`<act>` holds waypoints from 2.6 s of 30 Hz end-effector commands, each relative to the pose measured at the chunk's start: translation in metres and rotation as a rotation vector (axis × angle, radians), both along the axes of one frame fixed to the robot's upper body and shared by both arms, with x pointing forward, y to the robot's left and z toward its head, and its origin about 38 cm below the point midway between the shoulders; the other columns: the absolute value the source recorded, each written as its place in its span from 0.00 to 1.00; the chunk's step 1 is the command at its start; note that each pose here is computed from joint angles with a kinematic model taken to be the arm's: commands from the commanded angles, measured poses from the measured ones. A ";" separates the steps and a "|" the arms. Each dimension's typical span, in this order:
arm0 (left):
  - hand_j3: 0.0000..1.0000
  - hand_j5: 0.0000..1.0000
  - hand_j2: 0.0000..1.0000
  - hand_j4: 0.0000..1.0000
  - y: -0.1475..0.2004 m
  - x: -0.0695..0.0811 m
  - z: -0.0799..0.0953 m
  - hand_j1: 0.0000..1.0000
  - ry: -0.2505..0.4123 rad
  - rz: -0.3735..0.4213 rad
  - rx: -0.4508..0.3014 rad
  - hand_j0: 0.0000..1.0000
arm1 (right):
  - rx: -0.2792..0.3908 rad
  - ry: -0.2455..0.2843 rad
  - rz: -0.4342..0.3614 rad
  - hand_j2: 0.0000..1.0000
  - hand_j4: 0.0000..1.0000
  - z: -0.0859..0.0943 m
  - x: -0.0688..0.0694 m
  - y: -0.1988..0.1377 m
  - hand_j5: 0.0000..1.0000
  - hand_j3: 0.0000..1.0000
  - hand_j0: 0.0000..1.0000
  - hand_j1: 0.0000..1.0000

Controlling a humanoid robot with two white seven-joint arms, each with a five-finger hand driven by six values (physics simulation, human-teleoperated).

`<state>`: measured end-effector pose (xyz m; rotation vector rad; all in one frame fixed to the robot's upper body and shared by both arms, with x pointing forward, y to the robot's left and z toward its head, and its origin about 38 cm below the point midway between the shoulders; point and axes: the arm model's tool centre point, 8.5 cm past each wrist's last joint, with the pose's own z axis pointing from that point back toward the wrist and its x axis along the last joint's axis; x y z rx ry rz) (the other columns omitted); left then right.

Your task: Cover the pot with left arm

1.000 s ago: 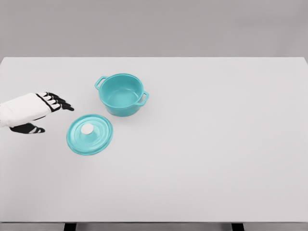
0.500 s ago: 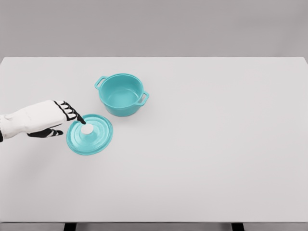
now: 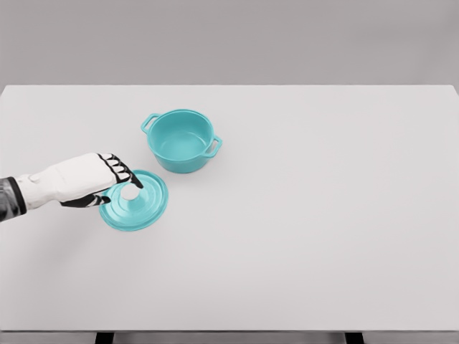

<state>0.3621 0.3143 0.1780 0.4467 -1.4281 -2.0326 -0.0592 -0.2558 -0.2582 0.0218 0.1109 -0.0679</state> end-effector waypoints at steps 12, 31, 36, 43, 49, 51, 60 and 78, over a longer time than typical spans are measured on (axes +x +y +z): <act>0.74 0.74 0.74 0.74 -0.016 0.002 -0.018 0.74 0.011 -0.001 -0.002 0.74 | 0.000 0.000 0.000 1.00 1.00 0.000 0.000 0.000 1.00 1.00 1.00 1.00; 0.74 0.74 0.74 0.74 -0.014 0.012 -0.035 0.74 0.045 0.032 0.011 0.74 | 0.000 0.000 0.000 1.00 1.00 0.000 0.000 0.000 1.00 1.00 1.00 1.00; 0.70 0.70 0.70 0.70 -0.011 0.015 -0.034 0.70 0.042 0.039 0.011 0.70 | 0.000 0.000 0.000 1.00 1.00 0.000 0.000 0.000 1.00 1.00 1.00 1.00; 0.66 0.66 0.66 0.66 -0.013 0.015 -0.034 0.66 0.045 0.035 0.013 0.66 | 0.000 0.000 0.000 1.00 1.00 0.000 0.000 0.000 1.00 1.00 1.00 1.00; 0.61 0.61 0.61 0.61 -0.013 0.015 -0.035 0.61 0.047 0.034 0.014 0.61 | 0.000 0.000 -0.001 1.00 1.00 0.000 0.000 0.000 1.00 1.00 1.00 1.00; 0.58 0.58 0.58 0.58 -0.013 0.015 -0.035 0.58 0.047 0.034 0.014 0.58 | 0.000 0.000 0.000 1.00 1.00 0.000 0.000 0.000 1.00 1.00 1.00 1.00; 0.48 0.48 0.48 0.48 -0.012 0.015 -0.035 0.48 0.045 0.036 0.013 0.48 | 0.000 0.000 0.000 1.00 1.00 0.000 0.000 0.000 1.00 1.00 1.00 1.00; 0.50 0.50 0.50 0.50 0.010 0.019 -0.006 0.50 -0.009 0.053 -0.005 0.50 | 0.000 0.000 0.000 1.00 1.00 0.000 0.000 0.000 1.00 1.00 1.00 1.00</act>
